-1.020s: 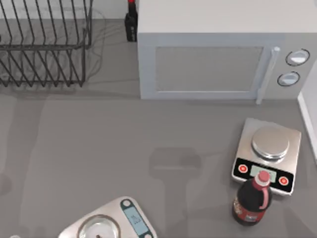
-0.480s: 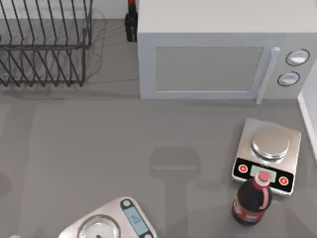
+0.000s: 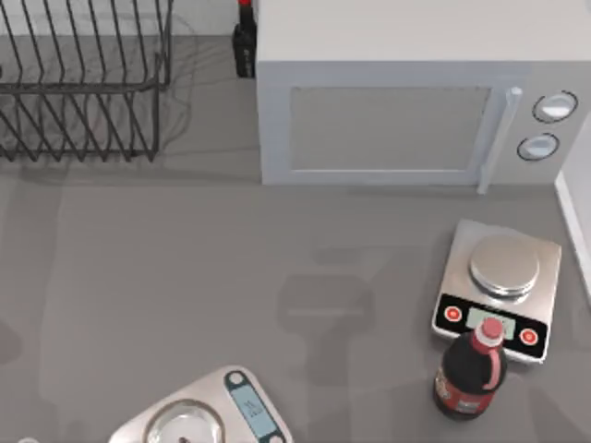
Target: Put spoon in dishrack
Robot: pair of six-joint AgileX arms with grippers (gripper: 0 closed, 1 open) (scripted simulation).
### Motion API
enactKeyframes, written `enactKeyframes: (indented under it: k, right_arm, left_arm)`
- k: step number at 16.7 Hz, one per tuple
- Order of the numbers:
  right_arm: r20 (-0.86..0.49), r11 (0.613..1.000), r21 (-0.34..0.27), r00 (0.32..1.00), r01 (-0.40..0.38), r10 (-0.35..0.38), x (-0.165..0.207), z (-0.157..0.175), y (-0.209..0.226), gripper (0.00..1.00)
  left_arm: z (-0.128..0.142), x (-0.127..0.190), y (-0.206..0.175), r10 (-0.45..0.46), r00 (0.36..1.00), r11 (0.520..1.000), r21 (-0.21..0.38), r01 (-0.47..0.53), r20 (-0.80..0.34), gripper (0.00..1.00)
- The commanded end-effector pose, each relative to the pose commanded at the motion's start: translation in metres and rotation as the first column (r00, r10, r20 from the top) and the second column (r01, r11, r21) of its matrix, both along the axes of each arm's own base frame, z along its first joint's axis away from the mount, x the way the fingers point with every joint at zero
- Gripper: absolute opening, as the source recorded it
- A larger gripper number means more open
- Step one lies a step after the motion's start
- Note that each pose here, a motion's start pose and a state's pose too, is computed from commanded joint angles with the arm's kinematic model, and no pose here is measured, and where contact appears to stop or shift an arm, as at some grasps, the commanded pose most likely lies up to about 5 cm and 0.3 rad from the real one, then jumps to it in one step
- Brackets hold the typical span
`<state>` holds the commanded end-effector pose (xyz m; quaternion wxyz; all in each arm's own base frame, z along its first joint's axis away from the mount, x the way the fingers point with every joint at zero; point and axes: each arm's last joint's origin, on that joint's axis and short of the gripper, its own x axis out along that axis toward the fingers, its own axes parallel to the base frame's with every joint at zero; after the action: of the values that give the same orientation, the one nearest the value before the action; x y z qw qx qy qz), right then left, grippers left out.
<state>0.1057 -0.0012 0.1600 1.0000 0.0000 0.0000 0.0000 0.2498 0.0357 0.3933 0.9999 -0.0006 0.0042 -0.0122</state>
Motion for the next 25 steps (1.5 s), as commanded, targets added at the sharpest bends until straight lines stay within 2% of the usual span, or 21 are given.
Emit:
enactKeyframes:
  k: [3,6,11,13,18,25]
  right_arm:
    - [0.0,1.0,0.0,1.0,0.0,0.0,0.0,0.0,0.0,1.0]
    - [0.0,1.0,0.0,1.0,0.0,0.0,0.0,0.0,0.0,1.0]
    - [0.0,1.0,0.0,1.0,0.0,0.0,0.0,0.0,0.0,1.0]
    - [0.0,1.0,0.0,1.0,0.0,0.0,0.0,0.0,0.0,1.0]
    - [0.0,1.0,0.0,1.0,0.0,0.0,0.0,0.0,0.0,1.0]
    - [0.0,1.0,0.0,1.0,0.0,0.0,0.0,0.0,0.0,1.0]
  left_arm:
    - [-0.038,0.055,0.003,0.003,1.0,1.0,0.002,-0.003,0.006,0.0]
    - [-0.089,0.098,0.001,0.004,1.0,1.0,0.006,-0.004,0.02,0.0]
    - [-0.161,0.129,-0.008,0.004,1.0,1.0,0.003,-0.004,0.017,0.0]
    - [-0.174,0.131,-0.01,0.004,1.0,1.0,0.001,-0.004,0.009,0.0]
    - [-0.175,0.131,-0.011,0.004,1.0,1.0,0.001,-0.004,0.008,0.0]
    - [-0.175,0.131,-0.011,0.004,1.0,1.0,0.001,-0.004,0.008,0.53]
